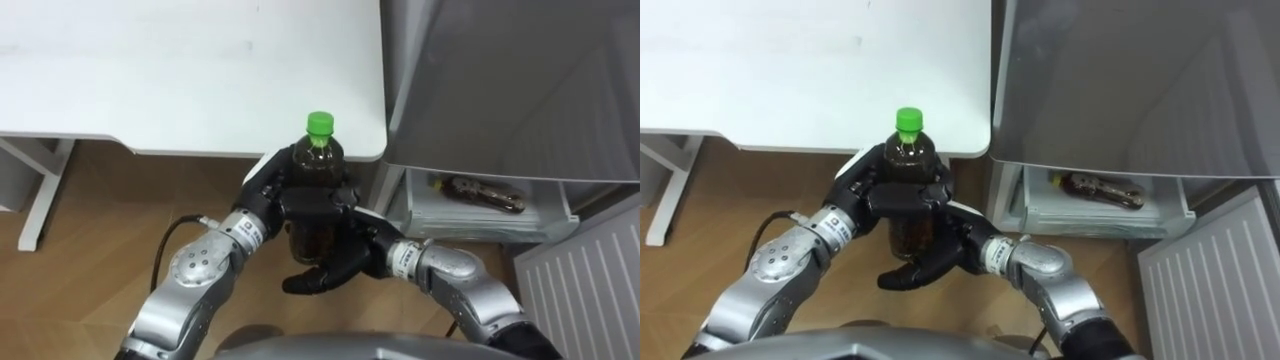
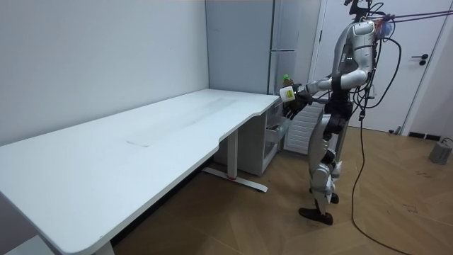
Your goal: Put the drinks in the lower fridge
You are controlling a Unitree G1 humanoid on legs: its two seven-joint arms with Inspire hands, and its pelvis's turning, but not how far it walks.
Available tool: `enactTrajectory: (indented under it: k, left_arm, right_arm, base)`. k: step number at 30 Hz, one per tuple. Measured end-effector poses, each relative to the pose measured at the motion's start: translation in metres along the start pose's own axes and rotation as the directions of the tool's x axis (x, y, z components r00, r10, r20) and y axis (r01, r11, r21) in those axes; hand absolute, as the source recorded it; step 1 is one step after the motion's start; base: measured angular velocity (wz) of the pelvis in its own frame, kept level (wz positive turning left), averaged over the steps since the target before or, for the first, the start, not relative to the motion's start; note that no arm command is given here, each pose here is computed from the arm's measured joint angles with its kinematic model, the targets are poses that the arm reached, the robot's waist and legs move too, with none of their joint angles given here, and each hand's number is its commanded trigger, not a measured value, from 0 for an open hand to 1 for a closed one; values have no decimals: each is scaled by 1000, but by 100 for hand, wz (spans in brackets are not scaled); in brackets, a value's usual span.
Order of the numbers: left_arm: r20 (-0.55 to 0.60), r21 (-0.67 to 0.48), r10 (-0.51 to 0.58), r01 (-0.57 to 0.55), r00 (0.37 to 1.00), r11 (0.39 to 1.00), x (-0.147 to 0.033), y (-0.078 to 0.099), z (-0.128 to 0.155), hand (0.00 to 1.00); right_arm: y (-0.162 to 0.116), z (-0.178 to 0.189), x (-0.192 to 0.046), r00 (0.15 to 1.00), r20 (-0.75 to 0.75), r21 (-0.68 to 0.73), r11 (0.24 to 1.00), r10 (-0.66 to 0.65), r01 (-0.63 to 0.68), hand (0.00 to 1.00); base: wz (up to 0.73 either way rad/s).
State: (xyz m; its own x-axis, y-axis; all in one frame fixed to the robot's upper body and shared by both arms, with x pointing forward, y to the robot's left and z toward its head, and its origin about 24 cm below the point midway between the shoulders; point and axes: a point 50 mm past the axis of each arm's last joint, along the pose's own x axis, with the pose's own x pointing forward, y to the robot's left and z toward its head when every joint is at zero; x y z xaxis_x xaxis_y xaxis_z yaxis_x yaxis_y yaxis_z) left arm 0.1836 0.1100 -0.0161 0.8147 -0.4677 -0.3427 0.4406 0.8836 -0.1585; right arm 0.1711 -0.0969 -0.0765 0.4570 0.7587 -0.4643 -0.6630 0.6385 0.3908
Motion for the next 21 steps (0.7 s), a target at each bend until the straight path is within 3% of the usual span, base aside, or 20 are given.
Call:
enactTrajectory:
  k: [21]
  left_arm:
    - [18, 28, -31, 31, 999, 999, 3, -2, 4, 100]
  right_arm:
    - [-2, 1, -3, 998, 59, 116, 993, 4, -11, 0]
  base:
    - [0]
